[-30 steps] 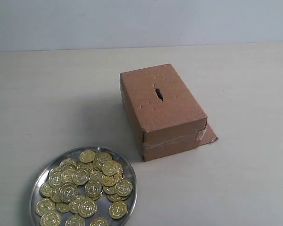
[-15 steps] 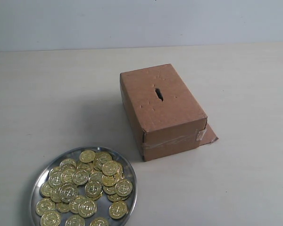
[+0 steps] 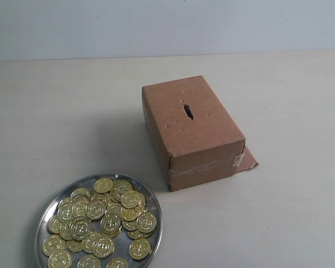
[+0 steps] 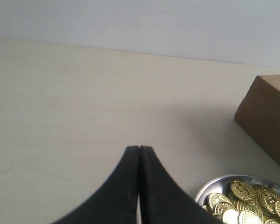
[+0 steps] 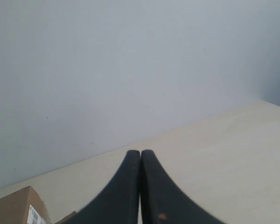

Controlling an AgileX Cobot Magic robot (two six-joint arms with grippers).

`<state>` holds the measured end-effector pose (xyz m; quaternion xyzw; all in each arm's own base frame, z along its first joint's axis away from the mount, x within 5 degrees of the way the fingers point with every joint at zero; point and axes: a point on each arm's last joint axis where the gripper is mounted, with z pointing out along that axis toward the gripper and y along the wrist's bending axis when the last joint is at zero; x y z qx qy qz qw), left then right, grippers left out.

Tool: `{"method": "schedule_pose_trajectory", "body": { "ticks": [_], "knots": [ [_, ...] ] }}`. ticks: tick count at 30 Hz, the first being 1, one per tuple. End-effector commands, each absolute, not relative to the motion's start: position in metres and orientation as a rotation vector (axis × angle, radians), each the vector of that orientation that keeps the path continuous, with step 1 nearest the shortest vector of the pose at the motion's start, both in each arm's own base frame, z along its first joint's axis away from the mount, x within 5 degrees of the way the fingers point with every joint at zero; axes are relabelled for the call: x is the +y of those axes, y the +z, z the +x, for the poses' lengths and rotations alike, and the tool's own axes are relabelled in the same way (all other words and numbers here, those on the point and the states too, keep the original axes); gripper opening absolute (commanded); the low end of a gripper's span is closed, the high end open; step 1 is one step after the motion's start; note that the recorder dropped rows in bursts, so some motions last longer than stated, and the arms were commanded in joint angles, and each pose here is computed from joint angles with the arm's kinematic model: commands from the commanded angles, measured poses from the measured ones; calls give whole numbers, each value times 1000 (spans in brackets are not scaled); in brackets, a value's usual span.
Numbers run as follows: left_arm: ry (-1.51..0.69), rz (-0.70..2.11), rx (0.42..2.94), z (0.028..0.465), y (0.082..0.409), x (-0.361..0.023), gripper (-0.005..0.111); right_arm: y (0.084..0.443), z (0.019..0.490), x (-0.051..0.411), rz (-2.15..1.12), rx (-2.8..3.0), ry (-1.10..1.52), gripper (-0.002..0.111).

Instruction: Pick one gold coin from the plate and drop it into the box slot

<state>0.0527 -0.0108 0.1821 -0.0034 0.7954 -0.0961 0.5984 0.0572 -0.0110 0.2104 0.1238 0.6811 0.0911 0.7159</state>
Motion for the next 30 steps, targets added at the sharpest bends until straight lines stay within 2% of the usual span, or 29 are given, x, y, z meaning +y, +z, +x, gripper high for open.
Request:
{"method": "schedule_pose_trajectory", "body": {
  "ticks": [1, 14, 30],
  "knots": [
    [-232, -32, 1841, 52, 181, -10, 0, 209, 57, -11, 271, 1505, 196, 0],
    [-130, 23, 1841, 53, 181, -6, 0, 209, 57, -11, 271, 1505, 196, 0],
    [-121, 29, 1837, 53, 181, -6, 0, 209, 57, -11, 271, 1505, 196, 0]
  ]
}}
